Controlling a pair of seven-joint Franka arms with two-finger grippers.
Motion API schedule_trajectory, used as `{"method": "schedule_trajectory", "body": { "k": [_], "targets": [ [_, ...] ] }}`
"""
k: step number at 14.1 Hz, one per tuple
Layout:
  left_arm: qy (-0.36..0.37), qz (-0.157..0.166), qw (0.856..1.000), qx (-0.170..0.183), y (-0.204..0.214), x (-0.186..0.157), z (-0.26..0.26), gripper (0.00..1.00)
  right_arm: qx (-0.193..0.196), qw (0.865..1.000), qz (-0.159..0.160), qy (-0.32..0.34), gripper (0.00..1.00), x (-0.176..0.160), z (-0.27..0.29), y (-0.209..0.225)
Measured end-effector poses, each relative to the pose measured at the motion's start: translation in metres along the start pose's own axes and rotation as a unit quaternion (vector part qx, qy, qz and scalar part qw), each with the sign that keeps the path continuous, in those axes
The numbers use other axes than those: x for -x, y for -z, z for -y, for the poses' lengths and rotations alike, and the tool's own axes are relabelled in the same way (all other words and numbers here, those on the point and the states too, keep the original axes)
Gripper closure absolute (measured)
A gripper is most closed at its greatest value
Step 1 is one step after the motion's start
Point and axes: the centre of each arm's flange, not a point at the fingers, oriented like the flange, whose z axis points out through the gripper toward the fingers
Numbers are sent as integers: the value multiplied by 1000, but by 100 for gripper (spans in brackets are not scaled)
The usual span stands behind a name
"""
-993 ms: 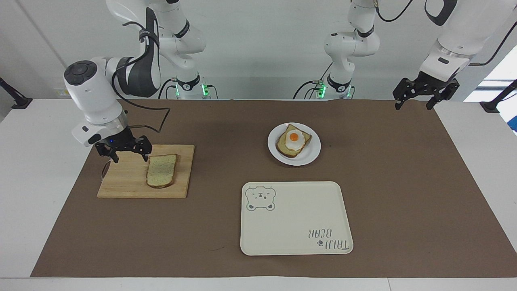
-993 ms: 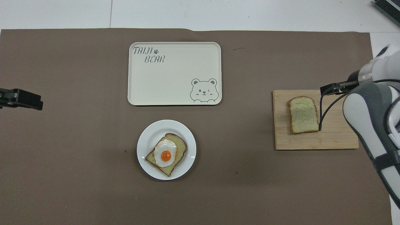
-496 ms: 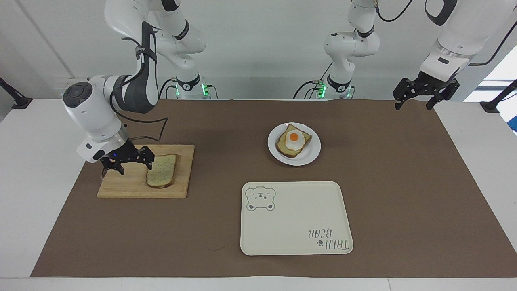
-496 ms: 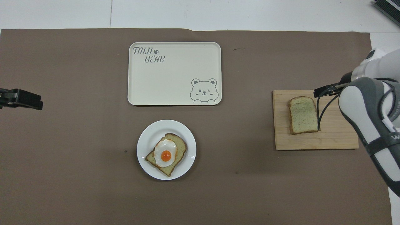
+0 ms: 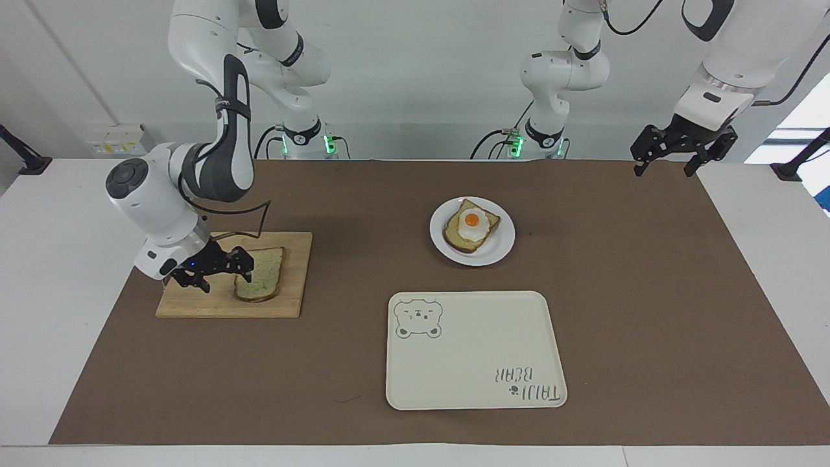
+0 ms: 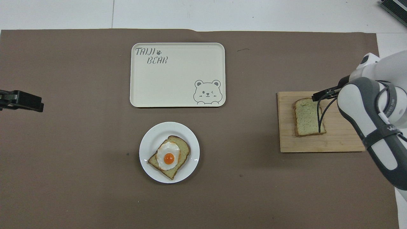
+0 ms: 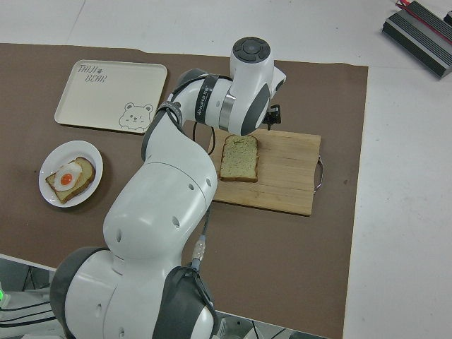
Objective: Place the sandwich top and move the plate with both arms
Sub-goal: 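Reach the right gripper down to the bread slice on the cutting board, then close the right gripper on the bread slice's edge and lift it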
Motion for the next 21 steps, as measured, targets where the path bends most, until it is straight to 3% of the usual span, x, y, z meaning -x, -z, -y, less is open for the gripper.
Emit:
{"method": "schedule_trajectory", "body": {
  "k": [3, 15, 16, 18, 19, 21],
  "targets": [
    [0, 0, 1000, 0, 0, 0, 0, 0, -30, 1000, 1, -3, 0, 8, -9, -23],
    [0, 0, 1000, 0, 0, 0, 0, 0, -33, 999, 15, 5, 2, 24, -8, -49],
    [0, 0, 1000, 0, 0, 0, 0, 0, -33, 999, 14, 5, 7, 24, -8, -49],
    [0, 0, 1000, 0, 0, 0, 0, 0, -33, 999, 14, 5, 26, 24, -7, -48],
    [0, 0, 1000, 0, 0, 0, 0, 0, -33, 999, 13, 5, 26, 24, -7, -48],
    [0, 0, 1000, 0, 0, 0, 0, 0, -33, 999, 13, 5, 45, 24, -7, -48]
  ]
}}
